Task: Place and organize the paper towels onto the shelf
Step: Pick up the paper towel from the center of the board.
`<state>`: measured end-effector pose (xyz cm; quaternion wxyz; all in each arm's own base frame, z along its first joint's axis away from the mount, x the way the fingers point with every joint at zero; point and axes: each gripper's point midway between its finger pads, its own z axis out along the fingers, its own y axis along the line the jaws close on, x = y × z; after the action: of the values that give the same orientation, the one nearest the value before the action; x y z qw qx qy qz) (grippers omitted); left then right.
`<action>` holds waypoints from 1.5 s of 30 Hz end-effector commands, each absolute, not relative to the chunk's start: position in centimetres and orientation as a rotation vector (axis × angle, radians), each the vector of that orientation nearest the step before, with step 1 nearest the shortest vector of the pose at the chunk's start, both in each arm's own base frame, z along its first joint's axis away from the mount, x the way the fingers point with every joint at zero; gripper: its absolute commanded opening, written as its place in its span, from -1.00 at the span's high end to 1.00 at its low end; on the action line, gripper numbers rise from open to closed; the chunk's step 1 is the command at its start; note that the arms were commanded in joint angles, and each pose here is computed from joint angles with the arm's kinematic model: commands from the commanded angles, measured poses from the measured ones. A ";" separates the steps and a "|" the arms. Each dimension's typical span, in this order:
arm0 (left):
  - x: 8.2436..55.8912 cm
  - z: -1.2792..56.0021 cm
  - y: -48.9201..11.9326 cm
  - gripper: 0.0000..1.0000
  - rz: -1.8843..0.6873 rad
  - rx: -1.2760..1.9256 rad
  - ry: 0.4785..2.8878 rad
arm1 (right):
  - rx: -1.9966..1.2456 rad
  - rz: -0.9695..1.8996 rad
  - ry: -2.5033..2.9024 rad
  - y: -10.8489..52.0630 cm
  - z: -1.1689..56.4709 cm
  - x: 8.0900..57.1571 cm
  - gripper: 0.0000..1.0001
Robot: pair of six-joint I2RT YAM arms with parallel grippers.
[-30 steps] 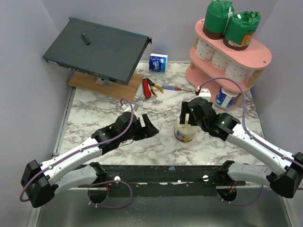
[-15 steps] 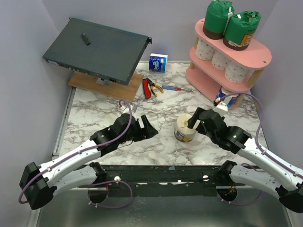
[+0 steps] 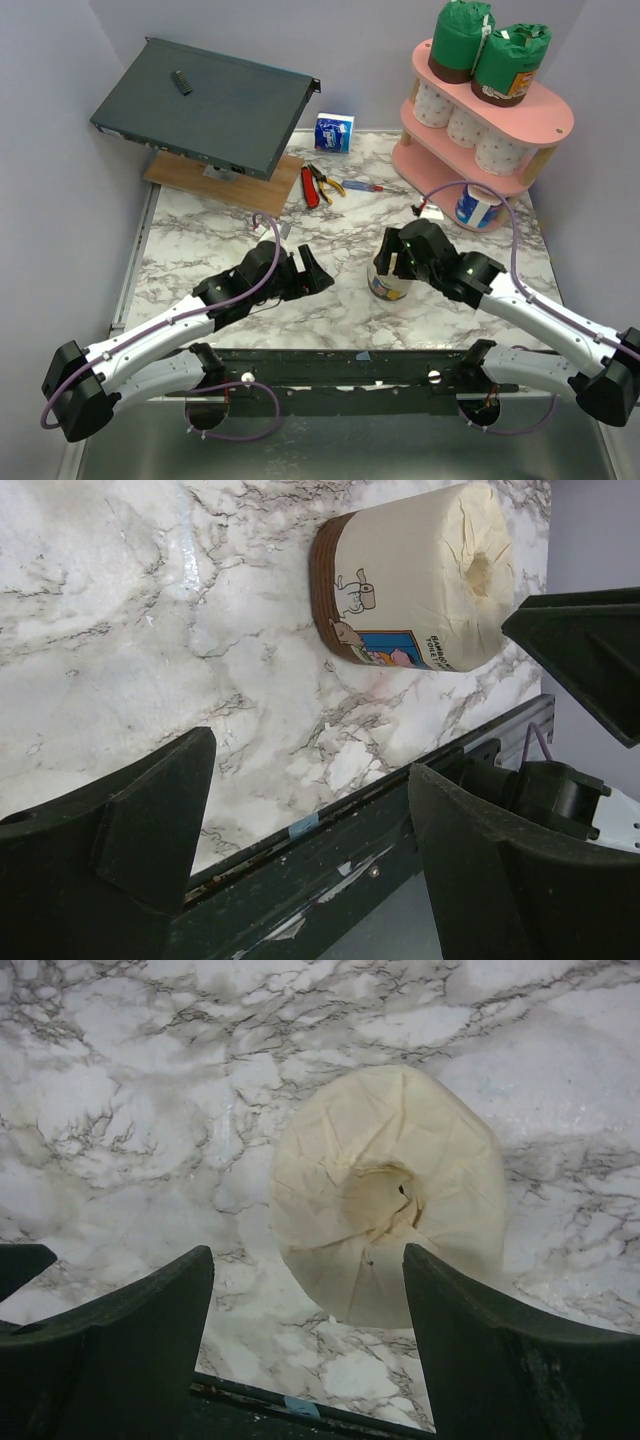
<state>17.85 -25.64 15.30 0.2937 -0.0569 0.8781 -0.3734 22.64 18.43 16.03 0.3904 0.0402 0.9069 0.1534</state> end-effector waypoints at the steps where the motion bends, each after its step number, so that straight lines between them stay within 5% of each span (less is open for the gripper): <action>1: 17.8 15.3 -25.5 -0.64 -0.990 -0.155 2.330 | -0.058 0.412 2.267 20.6 18.5 23.9 -0.56; 10: 17.8 15.3 -25.1 -0.65 -0.972 -0.159 2.325 | -0.307 0.327 2.322 21.3 17.2 24.0 -0.61; 20: 17.8 15.4 -25.0 -0.64 -0.964 -0.156 2.325 | -0.352 0.191 2.397 20.7 14.7 24.6 -0.41; 31: 17.7 15.0 -25.1 -0.65 -0.965 -0.146 2.336 | 0.135 0.124 2.266 14.7 17.6 25.6 -0.63; 45: 17.3 14.7 -25.0 -0.65 -0.979 -0.125 2.342 | 0.225 0.285 2.382 13.8 13.0 24.1 -0.44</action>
<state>17.56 -25.16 14.64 0.2931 -0.0549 0.8819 -0.3652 24.39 12.78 13.80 0.3728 0.0868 0.9198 0.0867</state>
